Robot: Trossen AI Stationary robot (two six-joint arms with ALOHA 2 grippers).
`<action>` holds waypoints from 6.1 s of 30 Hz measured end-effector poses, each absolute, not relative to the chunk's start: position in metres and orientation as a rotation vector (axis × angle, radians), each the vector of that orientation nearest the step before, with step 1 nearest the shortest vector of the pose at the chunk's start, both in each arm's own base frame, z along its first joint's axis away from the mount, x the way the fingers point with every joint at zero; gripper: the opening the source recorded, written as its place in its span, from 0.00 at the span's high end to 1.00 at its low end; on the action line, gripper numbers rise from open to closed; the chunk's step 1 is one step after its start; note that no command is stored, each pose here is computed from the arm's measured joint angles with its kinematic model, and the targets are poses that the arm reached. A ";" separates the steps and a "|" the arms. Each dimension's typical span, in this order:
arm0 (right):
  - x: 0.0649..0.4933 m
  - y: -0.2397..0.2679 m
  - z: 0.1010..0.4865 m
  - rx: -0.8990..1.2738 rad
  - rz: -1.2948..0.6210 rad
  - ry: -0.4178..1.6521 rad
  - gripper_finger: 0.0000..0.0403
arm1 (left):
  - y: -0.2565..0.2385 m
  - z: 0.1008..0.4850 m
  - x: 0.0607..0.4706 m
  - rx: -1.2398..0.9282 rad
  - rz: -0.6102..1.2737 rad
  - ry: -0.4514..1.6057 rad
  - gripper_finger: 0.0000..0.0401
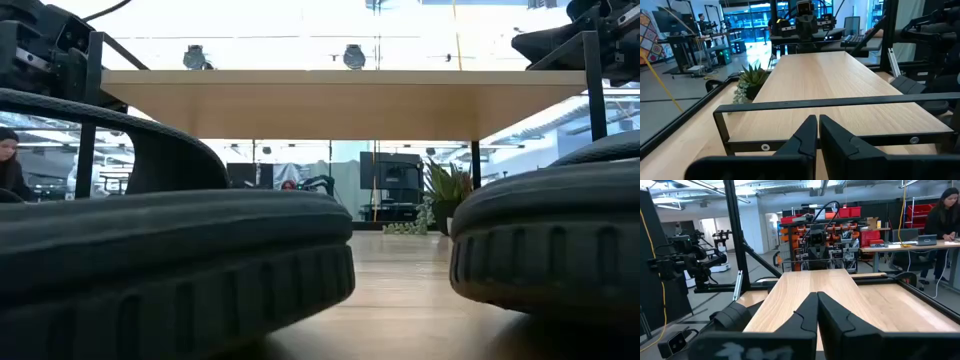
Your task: Pick and place slides into the shelf
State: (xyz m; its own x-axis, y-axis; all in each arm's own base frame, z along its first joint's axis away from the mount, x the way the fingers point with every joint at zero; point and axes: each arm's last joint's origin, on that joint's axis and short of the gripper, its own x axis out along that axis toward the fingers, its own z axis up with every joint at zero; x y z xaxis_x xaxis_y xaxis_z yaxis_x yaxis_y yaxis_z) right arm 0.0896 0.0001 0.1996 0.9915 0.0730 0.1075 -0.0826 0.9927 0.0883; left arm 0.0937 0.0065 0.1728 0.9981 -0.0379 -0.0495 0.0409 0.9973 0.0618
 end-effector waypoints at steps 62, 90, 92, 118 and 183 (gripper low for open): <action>0.089 0.000 0.200 0.093 0.078 -0.105 1.00 | 0.007 0.173 0.094 0.063 -0.039 0.048 0.94; 0.089 0.000 0.201 0.092 0.079 -0.114 1.00 | 0.007 0.173 0.094 0.061 -0.040 0.045 0.94; 0.089 0.000 0.201 0.092 0.078 -0.114 1.00 | 0.007 0.173 0.094 0.058 -0.039 0.045 0.94; 0.088 0.000 0.209 -0.008 0.069 -0.205 1.00 | 0.009 0.210 0.088 0.422 0.137 -0.320 0.94; 0.093 0.009 0.223 0.669 0.068 1.256 0.48 | 0.015 0.205 0.089 0.395 0.338 -0.229 0.94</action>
State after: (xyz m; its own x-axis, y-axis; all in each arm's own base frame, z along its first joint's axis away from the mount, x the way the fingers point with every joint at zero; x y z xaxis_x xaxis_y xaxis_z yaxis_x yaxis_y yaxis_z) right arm 0.0930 0.0091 0.2229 0.3338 0.4012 -0.8530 0.3062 0.8096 0.5007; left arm 0.0888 0.0153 0.2052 0.9190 0.2759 0.2817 -0.3640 0.8683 0.3369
